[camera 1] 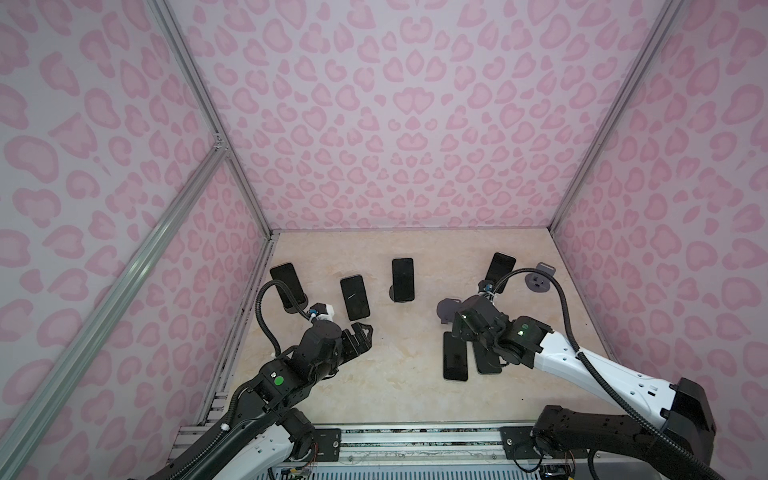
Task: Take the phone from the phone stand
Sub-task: 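Move the right gripper over the empty gray round stand and grasp it, then lift the gray round stand and carry it toward the far corner with the right gripper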
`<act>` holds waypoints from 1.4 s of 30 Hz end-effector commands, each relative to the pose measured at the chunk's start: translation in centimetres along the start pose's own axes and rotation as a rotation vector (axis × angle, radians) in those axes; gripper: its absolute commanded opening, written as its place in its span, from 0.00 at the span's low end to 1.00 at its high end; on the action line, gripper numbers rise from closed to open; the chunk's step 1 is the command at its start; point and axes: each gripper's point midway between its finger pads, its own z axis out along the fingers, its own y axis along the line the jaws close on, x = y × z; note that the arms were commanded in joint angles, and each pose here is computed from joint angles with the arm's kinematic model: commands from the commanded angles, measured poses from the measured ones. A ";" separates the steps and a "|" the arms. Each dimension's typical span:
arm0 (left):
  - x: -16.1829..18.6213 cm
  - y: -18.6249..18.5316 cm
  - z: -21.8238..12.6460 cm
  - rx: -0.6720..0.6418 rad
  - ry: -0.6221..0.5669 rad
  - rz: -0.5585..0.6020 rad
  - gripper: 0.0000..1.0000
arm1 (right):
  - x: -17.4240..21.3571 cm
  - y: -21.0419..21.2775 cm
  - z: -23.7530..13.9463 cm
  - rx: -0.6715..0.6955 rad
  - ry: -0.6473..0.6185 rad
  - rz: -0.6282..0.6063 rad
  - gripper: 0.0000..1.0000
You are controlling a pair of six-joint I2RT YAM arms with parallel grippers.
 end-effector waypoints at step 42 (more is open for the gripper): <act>-1.2 0.8 3.8 -0.093 -0.058 0.233 0.95 | -2.6 -3.8 8.2 0.198 0.142 0.059 0.48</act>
